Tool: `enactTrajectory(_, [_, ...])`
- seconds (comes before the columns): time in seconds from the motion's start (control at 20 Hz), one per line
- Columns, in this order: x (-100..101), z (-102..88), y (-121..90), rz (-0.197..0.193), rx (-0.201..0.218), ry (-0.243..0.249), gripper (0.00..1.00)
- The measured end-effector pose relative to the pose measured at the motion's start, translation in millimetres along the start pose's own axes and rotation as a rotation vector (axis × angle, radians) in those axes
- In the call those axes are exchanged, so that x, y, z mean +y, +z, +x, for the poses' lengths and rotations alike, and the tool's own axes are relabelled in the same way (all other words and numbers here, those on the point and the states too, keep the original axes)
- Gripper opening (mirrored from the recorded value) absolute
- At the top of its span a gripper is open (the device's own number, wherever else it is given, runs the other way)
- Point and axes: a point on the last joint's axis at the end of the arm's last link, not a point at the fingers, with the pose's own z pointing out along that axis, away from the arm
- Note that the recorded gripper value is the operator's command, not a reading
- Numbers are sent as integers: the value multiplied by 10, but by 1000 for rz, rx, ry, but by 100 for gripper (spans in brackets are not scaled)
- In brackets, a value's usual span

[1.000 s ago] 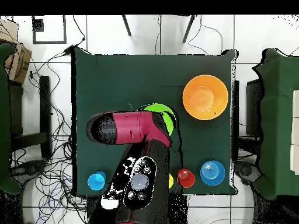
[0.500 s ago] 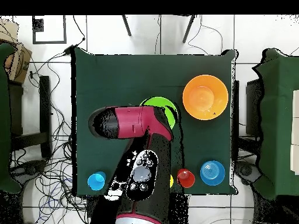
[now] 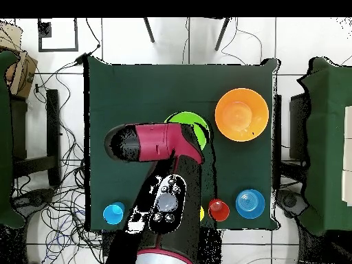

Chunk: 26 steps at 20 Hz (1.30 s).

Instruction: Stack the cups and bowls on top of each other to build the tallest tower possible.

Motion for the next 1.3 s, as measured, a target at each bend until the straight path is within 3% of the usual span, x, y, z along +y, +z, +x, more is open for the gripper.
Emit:
enactTrajectory(0.55, [114,71,-92,-17,7,12,0])
enactTrajectory(1.3, [89,99,-84,-12,12,15,0])
